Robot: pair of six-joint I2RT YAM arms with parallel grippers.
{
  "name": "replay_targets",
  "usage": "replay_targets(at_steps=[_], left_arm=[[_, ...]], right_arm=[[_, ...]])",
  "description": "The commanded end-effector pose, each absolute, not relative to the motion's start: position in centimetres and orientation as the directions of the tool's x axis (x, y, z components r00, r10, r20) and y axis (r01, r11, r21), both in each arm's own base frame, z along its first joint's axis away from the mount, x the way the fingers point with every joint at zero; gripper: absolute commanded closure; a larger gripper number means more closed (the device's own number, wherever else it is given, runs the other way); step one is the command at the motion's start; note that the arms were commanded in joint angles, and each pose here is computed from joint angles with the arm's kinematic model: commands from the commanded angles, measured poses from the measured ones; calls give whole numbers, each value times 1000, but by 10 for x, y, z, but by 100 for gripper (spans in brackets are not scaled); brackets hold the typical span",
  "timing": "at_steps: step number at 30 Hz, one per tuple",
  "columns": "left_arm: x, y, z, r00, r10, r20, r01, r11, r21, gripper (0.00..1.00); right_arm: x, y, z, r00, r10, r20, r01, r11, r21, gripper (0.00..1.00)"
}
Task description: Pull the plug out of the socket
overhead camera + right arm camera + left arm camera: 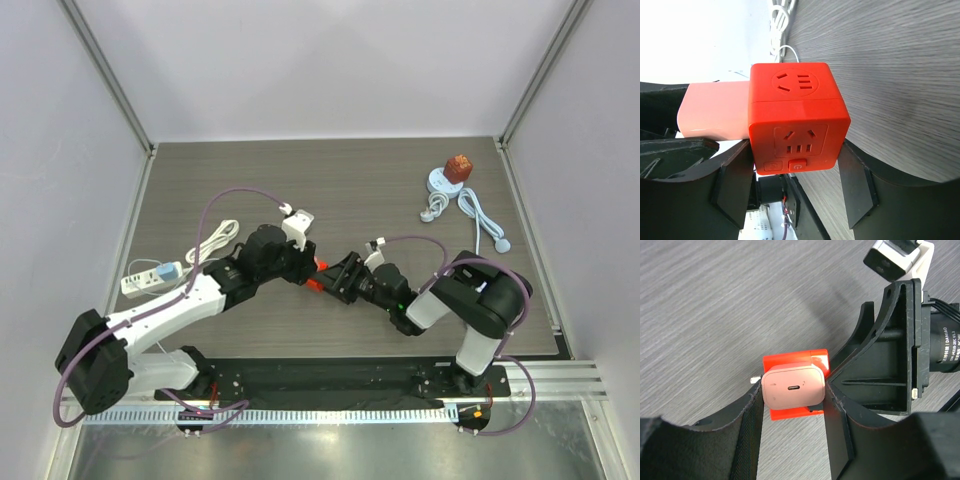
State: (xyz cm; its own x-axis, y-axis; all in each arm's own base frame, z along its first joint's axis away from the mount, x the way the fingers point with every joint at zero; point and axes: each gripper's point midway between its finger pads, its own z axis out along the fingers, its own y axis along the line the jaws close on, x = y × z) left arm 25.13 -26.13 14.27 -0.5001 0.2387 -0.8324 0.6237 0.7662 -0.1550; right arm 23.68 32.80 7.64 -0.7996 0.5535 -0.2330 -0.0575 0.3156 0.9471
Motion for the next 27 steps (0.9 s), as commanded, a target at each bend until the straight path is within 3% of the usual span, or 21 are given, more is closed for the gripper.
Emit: replay_targets(at_steps=[1, 11, 18, 22, 27], left_arm=[[260, -278, 213, -334, 72, -940, 674, 715, -185, 100], [239, -287, 243, -228, -23, -973, 774, 602, -195, 100], [249, -281, 231, -266, 42, -963, 731, 660, -173, 100], [247, -282, 232, -269, 24, -963, 735, 651, -189, 100], [241, -284, 245, -232, -36, -972, 756, 622, -204, 100]], right_arm=[[257, 295, 26, -711, 651, -267, 109, 477, 872, 99], [257, 302, 4, -728, 639, -249, 195, 541, 818, 99], [260, 285, -2, -704, 592, -392, 205, 698, 686, 99], [261, 287, -2, -705, 586, -400, 199, 704, 681, 99], [255, 307, -3, -742, 581, -335, 156, 635, 756, 99]])
